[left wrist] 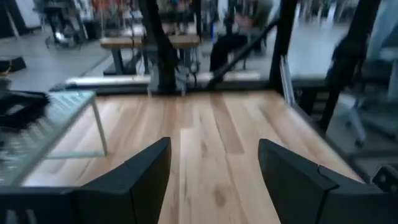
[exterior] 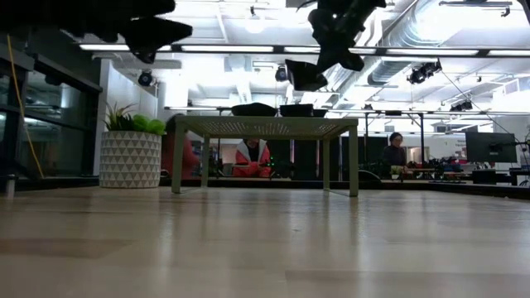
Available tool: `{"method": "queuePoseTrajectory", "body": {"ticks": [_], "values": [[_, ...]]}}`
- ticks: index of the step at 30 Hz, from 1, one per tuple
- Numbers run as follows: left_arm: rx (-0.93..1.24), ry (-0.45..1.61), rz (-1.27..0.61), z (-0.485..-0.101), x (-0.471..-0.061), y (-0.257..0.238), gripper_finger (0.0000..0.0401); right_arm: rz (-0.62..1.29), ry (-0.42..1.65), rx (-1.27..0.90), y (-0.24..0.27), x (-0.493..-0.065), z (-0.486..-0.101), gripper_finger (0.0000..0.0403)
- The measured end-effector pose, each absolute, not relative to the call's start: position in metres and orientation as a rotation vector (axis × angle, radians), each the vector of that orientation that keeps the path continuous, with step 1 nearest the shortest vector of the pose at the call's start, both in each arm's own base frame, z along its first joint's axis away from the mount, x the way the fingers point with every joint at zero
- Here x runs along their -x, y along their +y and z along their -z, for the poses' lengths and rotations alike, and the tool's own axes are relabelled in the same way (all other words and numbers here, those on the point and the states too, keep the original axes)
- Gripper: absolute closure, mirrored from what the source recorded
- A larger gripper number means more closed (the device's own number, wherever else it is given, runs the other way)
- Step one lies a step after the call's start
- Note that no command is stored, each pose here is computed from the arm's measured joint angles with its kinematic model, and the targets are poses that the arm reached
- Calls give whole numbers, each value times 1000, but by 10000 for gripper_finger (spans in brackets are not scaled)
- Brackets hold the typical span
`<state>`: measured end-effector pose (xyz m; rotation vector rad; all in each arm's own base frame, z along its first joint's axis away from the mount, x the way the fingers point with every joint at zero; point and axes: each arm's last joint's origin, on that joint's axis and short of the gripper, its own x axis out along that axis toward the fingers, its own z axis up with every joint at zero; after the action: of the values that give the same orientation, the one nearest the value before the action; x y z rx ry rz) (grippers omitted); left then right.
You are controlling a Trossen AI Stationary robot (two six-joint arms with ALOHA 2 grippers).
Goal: Pick & Place Mini shaped plates
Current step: Stack the distorted square plate on top of the distorted square plate on the shelf
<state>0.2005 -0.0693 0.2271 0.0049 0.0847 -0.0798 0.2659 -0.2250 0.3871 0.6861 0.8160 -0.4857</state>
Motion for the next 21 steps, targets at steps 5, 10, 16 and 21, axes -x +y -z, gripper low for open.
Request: {"method": "queuePoseTrajectory", "body": {"ticks": [5, 10, 16, 21], "values": [[42, -38, 108, -224, -171, -48, 165, 462, 830, -723, -226, -262, -386, 403], [53, -90, 77, -217, -143, -34, 165, 469, 823, -751, -231, -257, -386, 403], [48, -143, 72, -208, -120, -27, 165, 434, 849, -800, -243, -270, -366, 403], [44, -147, 49, -200, -110, -23, 165, 435, 863, -822, -251, -274, -357, 403]]}}
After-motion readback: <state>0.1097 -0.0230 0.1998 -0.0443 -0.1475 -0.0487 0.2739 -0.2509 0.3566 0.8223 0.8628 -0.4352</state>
